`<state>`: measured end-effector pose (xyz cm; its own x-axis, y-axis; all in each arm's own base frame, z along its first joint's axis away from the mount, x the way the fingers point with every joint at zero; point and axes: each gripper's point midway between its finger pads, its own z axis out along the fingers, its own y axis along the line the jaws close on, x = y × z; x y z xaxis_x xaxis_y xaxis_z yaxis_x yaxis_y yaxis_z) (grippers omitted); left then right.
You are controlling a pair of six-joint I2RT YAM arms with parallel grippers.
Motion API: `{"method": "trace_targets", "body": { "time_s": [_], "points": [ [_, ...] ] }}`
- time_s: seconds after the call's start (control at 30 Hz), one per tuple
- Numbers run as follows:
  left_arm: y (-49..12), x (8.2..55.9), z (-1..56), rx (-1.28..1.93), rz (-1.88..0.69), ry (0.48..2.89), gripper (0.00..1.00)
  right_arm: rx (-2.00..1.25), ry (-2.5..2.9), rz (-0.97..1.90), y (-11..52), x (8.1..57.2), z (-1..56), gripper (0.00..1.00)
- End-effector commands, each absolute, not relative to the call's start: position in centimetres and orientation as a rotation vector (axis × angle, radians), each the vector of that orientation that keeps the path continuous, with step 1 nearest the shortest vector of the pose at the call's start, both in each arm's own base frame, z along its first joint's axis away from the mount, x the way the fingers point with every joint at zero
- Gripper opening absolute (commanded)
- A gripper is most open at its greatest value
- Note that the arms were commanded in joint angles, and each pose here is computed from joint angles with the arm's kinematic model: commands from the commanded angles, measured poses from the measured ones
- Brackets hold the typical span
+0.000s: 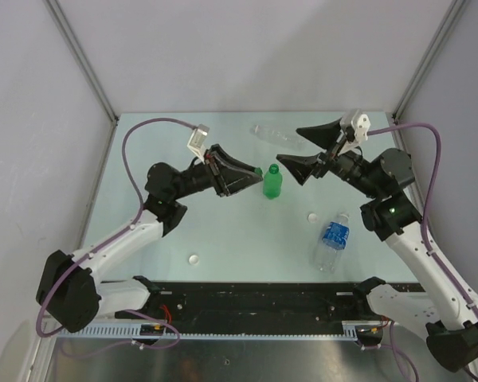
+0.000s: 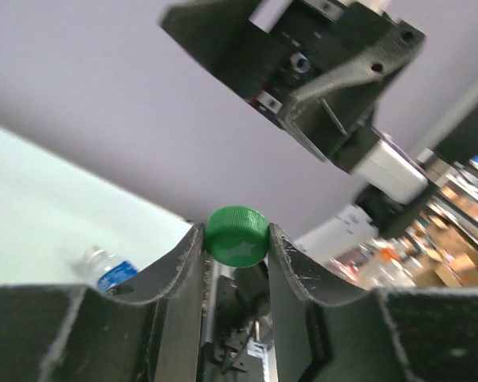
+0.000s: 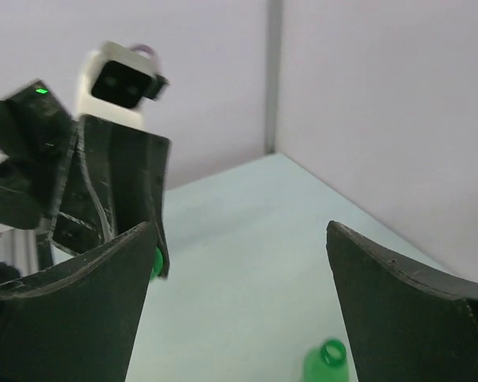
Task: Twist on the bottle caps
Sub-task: Pick up the bottle cap from the center of the board, then pick up the plastic bottle at the center of the board.
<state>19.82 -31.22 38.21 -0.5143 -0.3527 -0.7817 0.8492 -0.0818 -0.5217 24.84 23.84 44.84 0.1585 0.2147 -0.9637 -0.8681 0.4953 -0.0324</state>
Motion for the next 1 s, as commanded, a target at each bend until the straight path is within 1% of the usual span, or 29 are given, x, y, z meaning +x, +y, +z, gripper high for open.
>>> {"method": "trace_targets", "body": {
  "time_s": [0.0, 0.13, 0.23, 0.3, 0.43, 0.57, 0.67, 0.8, 0.97],
  "points": [
    [-29.4, 25.1, 37.8, 0.444, -1.337, 1.395, 0.22, -0.453, 1.284, 0.785, 20.1, 28.2, 41.7, 0.92],
    [-25.7, 28.5, 36.0, 0.261, -1.018, 1.515, 0.24, -0.320, 1.357, 0.784, 17.9, 30.4, 37.0, 0.92],
    [-23.2, 29.9, 34.1, 0.148, -0.855, 1.599, 0.24, -0.278, 1.390, 0.780, 18.2, 31.8, 33.1, 0.92],
    [-22.0, 30.4, 32.9, 0.093, -0.785, 1.643, 0.24, -0.284, 1.419, 0.743, 19.5, 32.6, 30.4, 0.92],
    [-20.9, 30.5, 31.4, 0.045, -0.734, 1.686, 0.24, -0.276, 1.480, 0.658, 21.8, 34.4, 25.6, 0.92],
    [-20.4, 30.2, 30.7, 0.025, -0.719, 1.705, 0.24, -0.214, 1.483, 0.577, 21.6, 35.4, 22.5, 0.92],
    [-20.3, 30.2, 30.2, 0.024, -0.710, 1.715, 0.24, -0.212, 1.492, 0.490, 21.5, 35.3, 20.7, 0.92],
    [-20.4, 30.4, 29.5, 0.027, -0.705, 1.734, 0.24, -0.234, 1.498, 0.473, 22.7, 35.0, 18.4, 0.92],
    [-20.6, 30.3, 29.0, 0.046, -0.704, 1.745, 0.24, -0.198, 1.480, 0.457, 23.4, 35.8, 16.7, 0.92]
  ]
}}
